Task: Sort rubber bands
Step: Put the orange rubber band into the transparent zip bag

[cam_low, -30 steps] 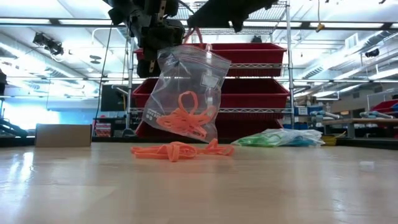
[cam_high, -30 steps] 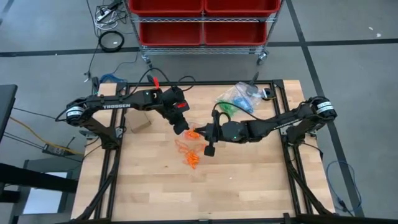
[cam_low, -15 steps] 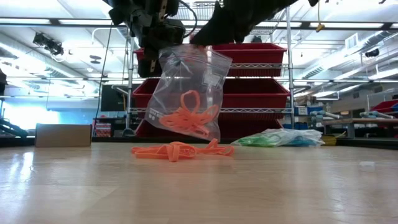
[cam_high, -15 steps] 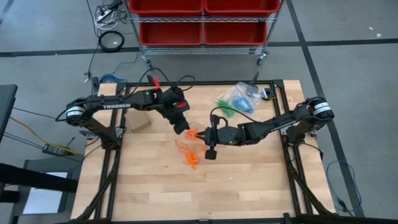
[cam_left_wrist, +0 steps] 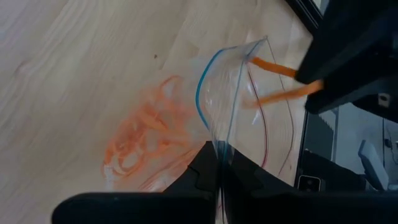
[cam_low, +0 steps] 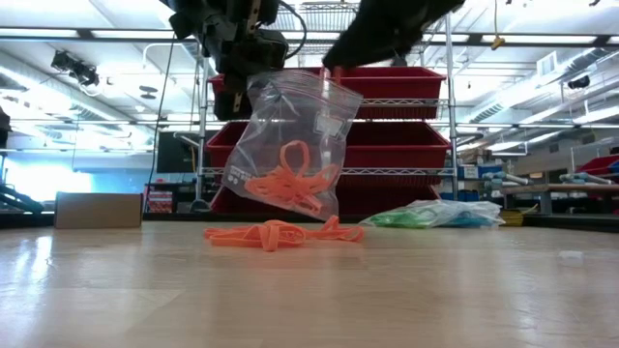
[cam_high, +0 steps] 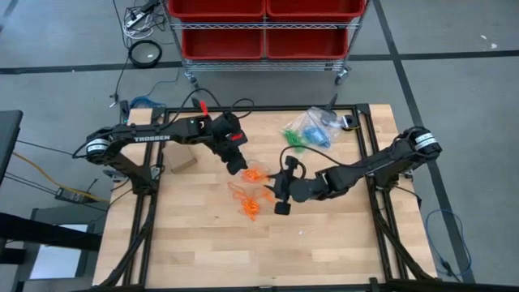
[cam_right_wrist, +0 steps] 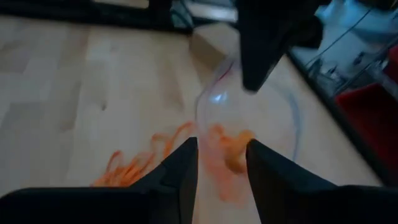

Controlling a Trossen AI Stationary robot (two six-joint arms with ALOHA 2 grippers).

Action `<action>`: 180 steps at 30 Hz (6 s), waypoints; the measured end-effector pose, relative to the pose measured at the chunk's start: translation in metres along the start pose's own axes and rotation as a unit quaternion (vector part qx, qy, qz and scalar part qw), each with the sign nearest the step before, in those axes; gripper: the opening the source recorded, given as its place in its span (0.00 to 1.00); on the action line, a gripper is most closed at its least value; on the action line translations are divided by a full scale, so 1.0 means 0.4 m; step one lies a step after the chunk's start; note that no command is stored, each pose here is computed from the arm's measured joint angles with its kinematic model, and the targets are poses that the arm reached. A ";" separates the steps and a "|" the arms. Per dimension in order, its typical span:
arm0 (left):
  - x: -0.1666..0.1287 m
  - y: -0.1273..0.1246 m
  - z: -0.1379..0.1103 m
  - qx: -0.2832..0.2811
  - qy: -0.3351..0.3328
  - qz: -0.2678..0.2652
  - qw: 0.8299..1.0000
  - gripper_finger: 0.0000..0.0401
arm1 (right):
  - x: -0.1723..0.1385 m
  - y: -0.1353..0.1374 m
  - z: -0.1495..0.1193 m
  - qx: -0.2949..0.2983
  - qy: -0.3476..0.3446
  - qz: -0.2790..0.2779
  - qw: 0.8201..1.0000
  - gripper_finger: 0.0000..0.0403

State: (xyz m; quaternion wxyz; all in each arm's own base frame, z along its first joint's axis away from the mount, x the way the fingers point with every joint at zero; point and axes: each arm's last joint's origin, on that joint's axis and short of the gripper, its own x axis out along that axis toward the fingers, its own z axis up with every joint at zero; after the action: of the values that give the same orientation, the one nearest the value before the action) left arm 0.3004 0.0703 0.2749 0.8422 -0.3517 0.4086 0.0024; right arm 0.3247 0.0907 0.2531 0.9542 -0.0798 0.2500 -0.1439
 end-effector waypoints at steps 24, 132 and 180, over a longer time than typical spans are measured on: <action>0.000 0.000 0.000 -0.003 0.000 -0.002 1.000 0.04 | 0.059 -0.100 0.041 0.024 -0.056 -0.017 0.998 0.21; 0.004 -0.010 0.000 0.005 -0.003 -0.007 1.000 0.04 | 0.006 -0.008 -0.048 0.012 -0.098 -0.021 0.995 0.34; 0.008 -0.017 -0.006 0.008 0.001 -0.006 1.000 0.04 | 0.182 0.126 -0.317 0.071 0.096 0.070 0.990 0.00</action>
State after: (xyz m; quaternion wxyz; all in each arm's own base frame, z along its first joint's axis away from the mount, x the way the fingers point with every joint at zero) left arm 0.3030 0.0628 0.2757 0.8446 -0.3470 0.4076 -0.0064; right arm 0.3338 0.1053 0.0994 0.9366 0.0205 0.3348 -0.1014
